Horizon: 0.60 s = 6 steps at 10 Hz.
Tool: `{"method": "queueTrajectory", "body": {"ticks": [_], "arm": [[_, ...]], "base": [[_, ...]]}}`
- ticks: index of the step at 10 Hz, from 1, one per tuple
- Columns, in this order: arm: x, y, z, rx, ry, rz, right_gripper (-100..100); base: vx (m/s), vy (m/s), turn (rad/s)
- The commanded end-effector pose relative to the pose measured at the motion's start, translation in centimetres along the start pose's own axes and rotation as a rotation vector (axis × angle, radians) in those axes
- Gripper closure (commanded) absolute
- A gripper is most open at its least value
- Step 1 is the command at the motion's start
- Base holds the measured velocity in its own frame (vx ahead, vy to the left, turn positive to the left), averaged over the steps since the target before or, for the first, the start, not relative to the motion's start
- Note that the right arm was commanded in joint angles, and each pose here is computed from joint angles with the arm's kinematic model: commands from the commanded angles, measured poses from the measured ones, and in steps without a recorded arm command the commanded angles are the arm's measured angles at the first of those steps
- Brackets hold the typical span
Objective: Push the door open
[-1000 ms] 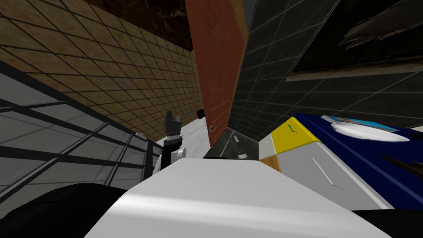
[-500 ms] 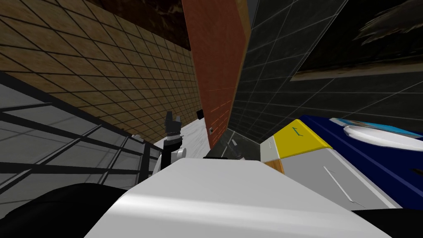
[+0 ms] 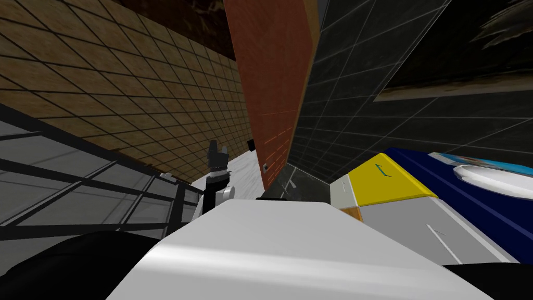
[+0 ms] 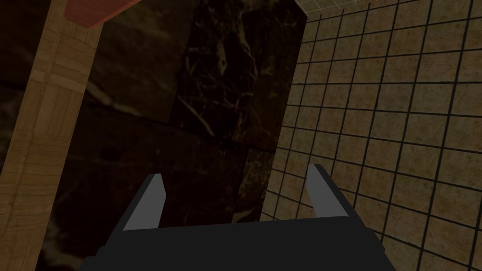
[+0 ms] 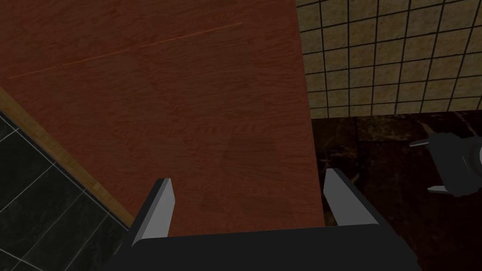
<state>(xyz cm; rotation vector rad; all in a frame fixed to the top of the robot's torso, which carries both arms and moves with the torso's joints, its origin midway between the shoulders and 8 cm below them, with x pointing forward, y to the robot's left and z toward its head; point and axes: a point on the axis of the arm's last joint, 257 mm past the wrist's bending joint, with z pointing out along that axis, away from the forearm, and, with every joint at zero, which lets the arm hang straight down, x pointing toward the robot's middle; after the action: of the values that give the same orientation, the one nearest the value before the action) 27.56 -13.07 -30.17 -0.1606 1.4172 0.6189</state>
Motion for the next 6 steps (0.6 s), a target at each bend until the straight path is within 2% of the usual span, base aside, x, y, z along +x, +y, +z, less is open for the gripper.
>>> {"method": "queueTrajectory", "body": {"ticks": [1, 6], "arm": [[1.0, 0.9, -0.70, -0.022, 0.024, -0.028, -100], [4.2, 3.5, -2.93, -0.093, 0.091, -0.095, -100]], "base": [[0.089, -0.024, 0.011], [0.095, -0.018, 0.010]]}}
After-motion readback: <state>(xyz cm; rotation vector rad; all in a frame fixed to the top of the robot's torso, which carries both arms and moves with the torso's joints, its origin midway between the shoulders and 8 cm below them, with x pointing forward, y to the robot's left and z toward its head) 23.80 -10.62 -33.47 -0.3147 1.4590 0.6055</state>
